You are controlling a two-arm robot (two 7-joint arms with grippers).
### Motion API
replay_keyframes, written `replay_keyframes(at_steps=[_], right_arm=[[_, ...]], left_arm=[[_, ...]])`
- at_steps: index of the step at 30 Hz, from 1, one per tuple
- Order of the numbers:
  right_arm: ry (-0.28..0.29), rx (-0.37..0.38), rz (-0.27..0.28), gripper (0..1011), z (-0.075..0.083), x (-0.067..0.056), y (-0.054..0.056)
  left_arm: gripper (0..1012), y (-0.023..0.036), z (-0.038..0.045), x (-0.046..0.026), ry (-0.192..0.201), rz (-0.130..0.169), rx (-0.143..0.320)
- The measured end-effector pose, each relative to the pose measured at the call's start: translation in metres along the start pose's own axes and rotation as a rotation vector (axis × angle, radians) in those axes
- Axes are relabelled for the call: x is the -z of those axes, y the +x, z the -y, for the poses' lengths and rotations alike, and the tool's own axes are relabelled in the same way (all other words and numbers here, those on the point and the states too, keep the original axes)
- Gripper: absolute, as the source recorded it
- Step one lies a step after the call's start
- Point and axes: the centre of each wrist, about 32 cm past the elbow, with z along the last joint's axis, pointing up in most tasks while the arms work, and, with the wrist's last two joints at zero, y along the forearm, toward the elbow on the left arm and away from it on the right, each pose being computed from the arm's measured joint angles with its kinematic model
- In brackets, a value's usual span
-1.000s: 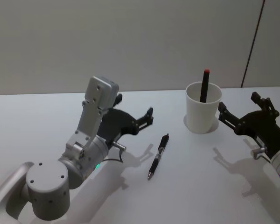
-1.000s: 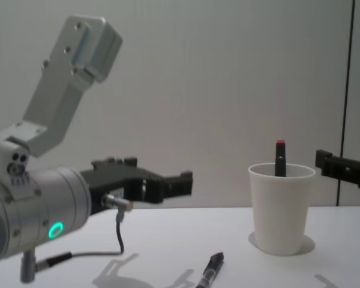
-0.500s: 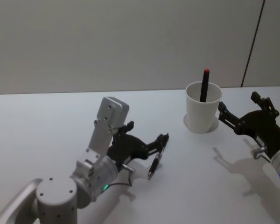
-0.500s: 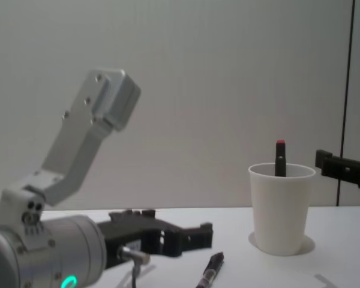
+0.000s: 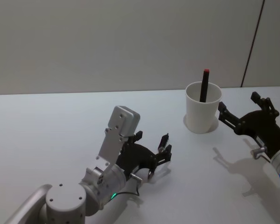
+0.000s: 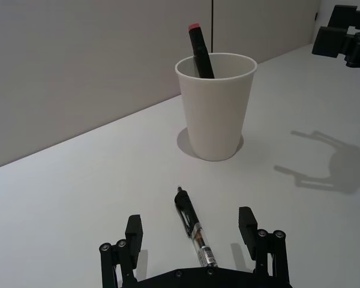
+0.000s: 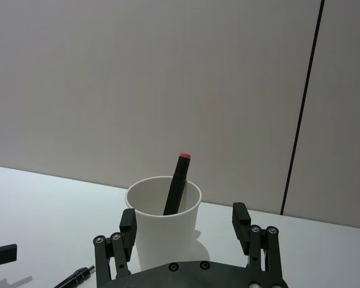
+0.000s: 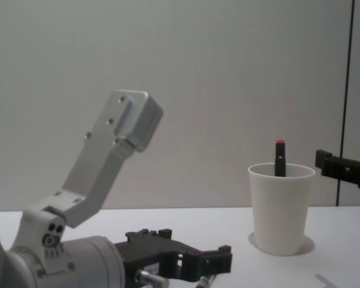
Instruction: Place the pen into the pen holder.
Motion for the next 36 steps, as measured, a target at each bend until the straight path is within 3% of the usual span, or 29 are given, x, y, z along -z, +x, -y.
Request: replay_keyframes(at_steps=[15, 36], right_arm=[[0.0, 0.0, 0.0, 1002, 0.0, 0.0, 0.0], [0.0, 0.0, 0.0, 1002, 0.0, 0.0, 0.0]], left_arm=[[1001, -0.0071, 0.0018, 0.0005, 0.049, 0.037, 0.013], [1001, -0.0097, -0.001, 0.0051, 0.096, -0.002, 0.015]])
